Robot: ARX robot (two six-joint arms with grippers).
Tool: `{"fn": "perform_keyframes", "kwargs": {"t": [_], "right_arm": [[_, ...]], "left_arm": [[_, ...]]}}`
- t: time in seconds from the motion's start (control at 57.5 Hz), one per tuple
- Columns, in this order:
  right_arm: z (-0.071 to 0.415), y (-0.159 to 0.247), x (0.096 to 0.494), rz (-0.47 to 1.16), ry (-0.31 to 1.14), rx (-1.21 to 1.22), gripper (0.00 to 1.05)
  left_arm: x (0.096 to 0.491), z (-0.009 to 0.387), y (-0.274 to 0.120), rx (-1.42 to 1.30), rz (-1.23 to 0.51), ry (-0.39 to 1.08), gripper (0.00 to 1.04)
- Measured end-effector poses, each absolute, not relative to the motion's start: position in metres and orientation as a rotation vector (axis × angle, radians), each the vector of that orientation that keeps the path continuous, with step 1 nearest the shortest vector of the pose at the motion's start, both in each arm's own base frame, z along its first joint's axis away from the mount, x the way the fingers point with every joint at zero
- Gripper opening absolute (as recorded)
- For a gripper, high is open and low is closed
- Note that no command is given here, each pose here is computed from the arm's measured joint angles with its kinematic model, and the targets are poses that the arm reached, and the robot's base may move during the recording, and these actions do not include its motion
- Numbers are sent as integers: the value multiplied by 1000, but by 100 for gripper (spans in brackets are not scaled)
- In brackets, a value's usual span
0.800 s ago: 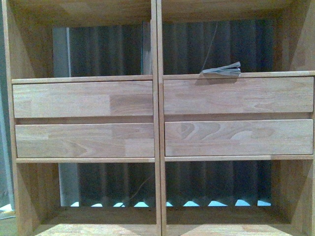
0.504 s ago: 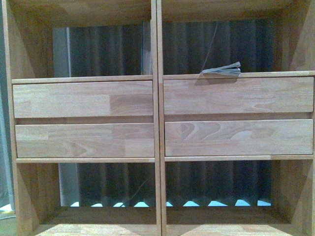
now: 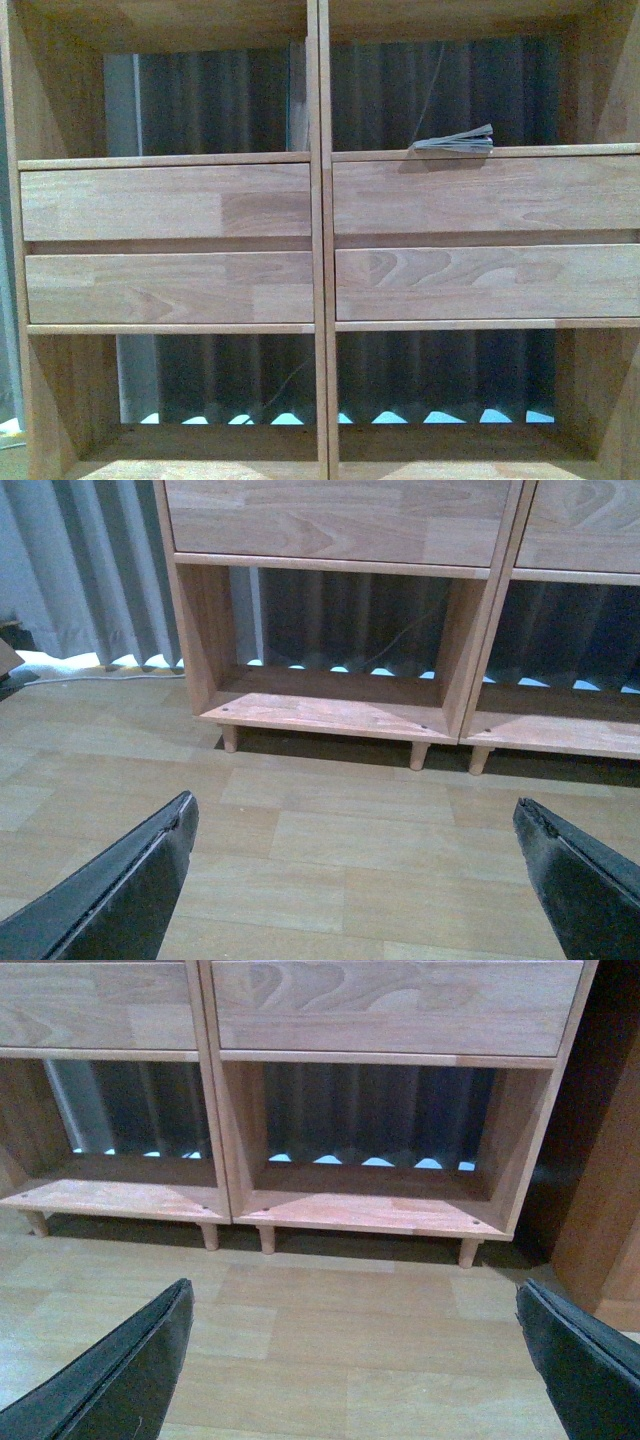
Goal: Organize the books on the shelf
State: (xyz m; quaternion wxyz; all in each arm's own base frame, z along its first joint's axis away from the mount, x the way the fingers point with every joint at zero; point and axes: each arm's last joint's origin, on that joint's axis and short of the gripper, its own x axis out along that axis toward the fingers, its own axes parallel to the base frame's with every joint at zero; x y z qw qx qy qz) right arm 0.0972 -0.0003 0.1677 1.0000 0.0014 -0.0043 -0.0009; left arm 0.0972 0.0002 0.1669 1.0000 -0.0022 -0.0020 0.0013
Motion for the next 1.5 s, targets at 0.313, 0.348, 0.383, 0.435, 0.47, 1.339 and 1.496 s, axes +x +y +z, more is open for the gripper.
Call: {"fn": "perform_keyframes", "kwargs": {"t": [0.313,0.348,0.383,0.435,0.47,1.339,1.496], "right_arm": [[168,0,97,-2,-9,3,98],[168,0,97,-2,-9,3,98],[168,0,97,-2,-9,3,98],[168,0,97,-2,-9,3,98],[168,0,97,-2,-9,3,98],[168,0,97,-2,-9,3,98],[168,0,97,-2,-8,3,98]], "left_arm": [[97,167,0,-4,3,-4,97],[97,167,0,-5,3,-4,97],[97,167,0,-4,2,-4,97],[97,167,0,-5,3,-4,97],[97,167,0,-4,3,-4,97],[97,167,0,-5,2,-4,97],[97,167,0,-4,2,-4,97]]}}
